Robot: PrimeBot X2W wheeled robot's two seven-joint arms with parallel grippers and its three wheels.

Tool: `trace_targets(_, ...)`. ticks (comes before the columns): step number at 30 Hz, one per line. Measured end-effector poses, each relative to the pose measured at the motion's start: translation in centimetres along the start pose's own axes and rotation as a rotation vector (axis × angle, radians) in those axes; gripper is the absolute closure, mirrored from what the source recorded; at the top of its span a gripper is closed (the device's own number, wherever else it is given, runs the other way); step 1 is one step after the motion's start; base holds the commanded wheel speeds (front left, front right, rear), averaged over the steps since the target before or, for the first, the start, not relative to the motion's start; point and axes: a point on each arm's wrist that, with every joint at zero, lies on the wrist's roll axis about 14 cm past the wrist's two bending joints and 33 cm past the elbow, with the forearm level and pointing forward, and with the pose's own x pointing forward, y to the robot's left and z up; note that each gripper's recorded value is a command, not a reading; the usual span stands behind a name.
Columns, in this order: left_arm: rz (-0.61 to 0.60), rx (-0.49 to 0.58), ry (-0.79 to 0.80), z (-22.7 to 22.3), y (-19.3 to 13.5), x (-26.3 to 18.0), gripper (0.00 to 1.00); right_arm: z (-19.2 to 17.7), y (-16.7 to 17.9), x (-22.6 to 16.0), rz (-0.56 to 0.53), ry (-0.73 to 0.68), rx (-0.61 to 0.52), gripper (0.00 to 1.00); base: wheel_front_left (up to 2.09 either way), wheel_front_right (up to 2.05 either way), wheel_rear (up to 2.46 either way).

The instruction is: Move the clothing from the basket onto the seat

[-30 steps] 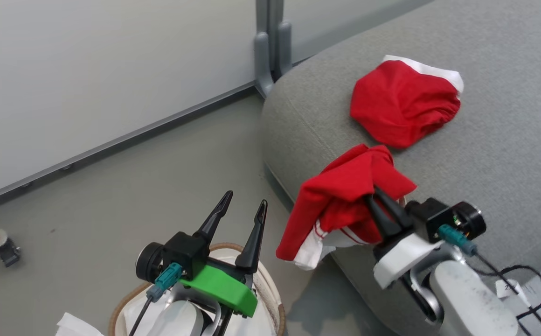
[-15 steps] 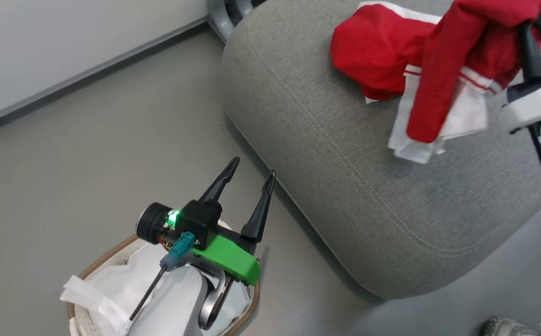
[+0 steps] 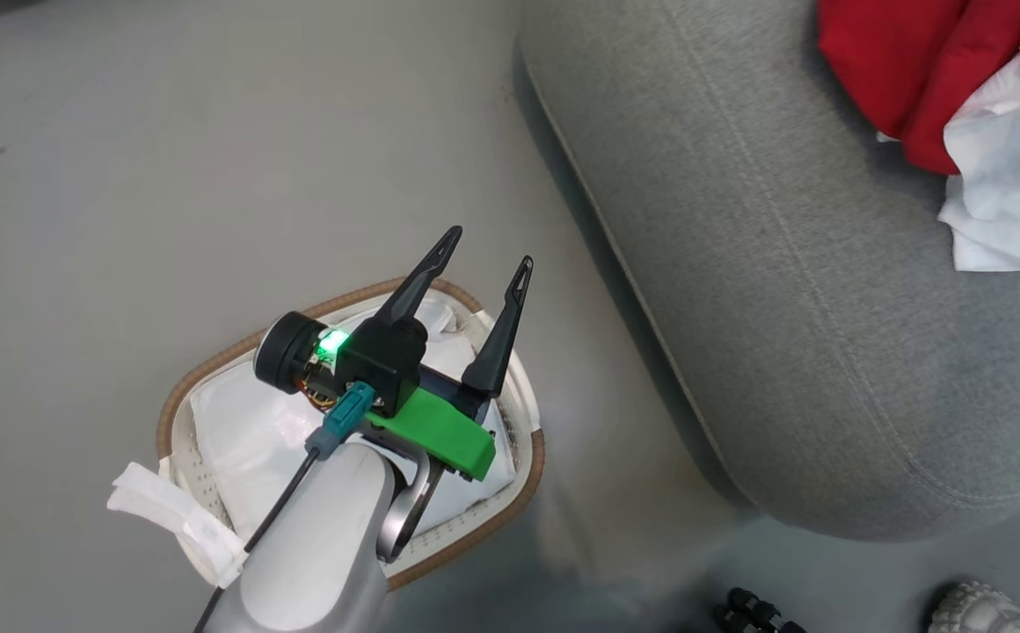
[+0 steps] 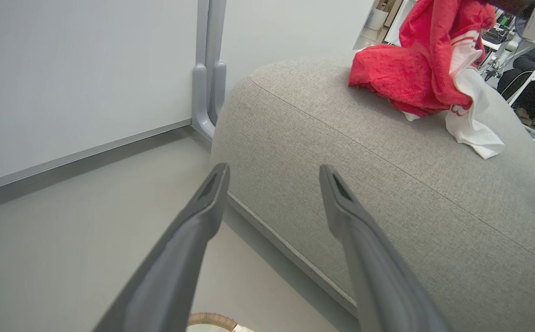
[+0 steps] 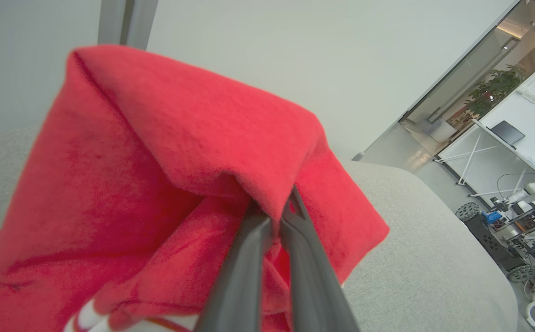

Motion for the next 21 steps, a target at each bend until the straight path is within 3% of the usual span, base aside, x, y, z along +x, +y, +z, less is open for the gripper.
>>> trace_targets(1,0.018,-0.004,0.007,-0.3,0.7,-0.3,0.0,-1.4,1.0,0.2,0.013,0.035,0.004,1.0,0.0,0.0,0.0)
trace_targets(2,0.036,-0.007,0.014,-0.7,1.3,-0.6,0.0,-2.7,2.1,0.3,0.026,0.065,0.014,0.93,0.0,0.0,0.0)
trace_targets(3,0.055,-0.009,0.02,-0.9,2.0,-0.9,0.0,-4.0,3.1,0.3,0.04,0.097,0.023,0.71,0.0,0.0,0.0)
trace_targets(4,0.07,-0.011,0.024,-1.1,2.5,-1.1,0.0,-5.0,4.0,0.2,0.052,0.122,0.029,0.4,0.0,0.0,0.0)
trace_targets(5,0.087,-0.013,0.029,-1.3,3.1,-1.4,0.0,-6.1,4.8,0.0,0.061,0.147,0.035,0.0,0.0,0.0,0.0)
trace_targets(9,0.151,-0.013,0.041,-1.7,5.1,-2.4,0.0,-8.1,6.6,-0.7,0.073,0.187,0.07,0.0,0.0,0.0,0.0)
trace_targets(16,0.211,-0.007,0.049,-1.2,5.9,-4.1,0.0,-7.7,7.8,-4.2,0.083,0.166,0.145,0.0,0.0,0.0,0.0)
trace_targets(21,0.258,0.002,0.029,0.2,5.9,-5.8,0.0,-5.4,8.8,-7.1,0.133,0.11,0.176,0.0,0.0,0.0,0.0)
